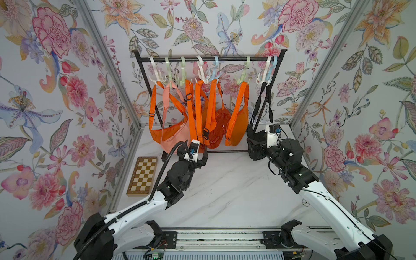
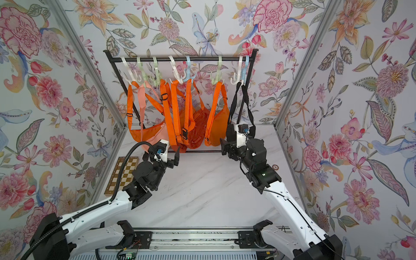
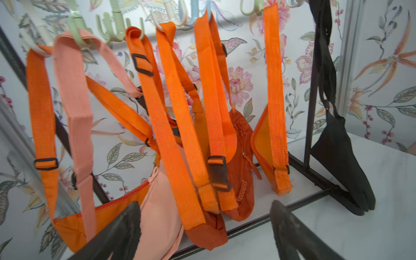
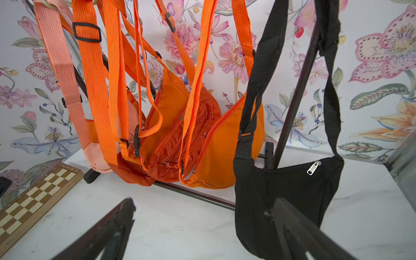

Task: Take the bag off the hook
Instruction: Pick up the bag from the hook.

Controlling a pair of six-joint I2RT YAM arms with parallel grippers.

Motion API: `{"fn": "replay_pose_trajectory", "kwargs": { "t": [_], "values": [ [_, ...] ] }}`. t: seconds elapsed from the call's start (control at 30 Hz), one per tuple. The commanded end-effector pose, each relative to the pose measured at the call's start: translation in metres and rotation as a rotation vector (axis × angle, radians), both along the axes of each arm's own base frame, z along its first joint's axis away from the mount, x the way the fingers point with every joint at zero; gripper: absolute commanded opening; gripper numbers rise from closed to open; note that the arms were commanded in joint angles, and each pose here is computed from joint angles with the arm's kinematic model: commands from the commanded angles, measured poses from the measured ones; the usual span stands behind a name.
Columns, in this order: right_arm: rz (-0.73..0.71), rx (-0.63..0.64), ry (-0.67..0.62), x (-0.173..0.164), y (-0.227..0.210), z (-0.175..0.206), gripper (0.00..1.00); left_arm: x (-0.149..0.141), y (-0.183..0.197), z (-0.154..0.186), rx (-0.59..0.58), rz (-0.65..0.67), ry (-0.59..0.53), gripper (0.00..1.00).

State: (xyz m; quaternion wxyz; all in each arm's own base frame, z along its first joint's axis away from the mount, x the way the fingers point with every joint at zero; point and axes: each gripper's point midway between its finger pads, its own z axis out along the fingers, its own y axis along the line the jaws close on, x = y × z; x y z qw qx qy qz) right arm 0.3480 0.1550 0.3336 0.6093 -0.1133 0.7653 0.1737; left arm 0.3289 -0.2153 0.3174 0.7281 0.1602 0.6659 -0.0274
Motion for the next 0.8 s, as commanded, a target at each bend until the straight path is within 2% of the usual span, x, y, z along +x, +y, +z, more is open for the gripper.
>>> {"fn": "replay_pose_trajectory", "kwargs": {
  "t": [0.0,0.23,0.37,0.57,0.77],
  "values": [
    [0.023,0.051,0.095,0.003,0.0,-0.007,0.95,0.011,-0.023,0.029,-0.016,-0.034,-0.056,0.87],
    [0.018,0.2,0.119,0.015,-0.026,0.015,0.89,0.05,-0.084,0.028,0.014,-0.114,-0.063,0.81],
    [-0.035,0.189,0.133,0.017,-0.038,0.017,0.87,0.073,-0.111,0.017,0.006,-0.128,-0.052,0.78],
    [-0.162,0.171,0.165,0.021,-0.058,-0.006,0.87,0.102,-0.153,0.015,0.001,-0.182,-0.057,0.77],
    [-0.195,0.174,0.162,0.021,-0.064,-0.013,0.86,0.124,-0.187,0.009,-0.024,-0.274,-0.032,0.76]
  ]
}}
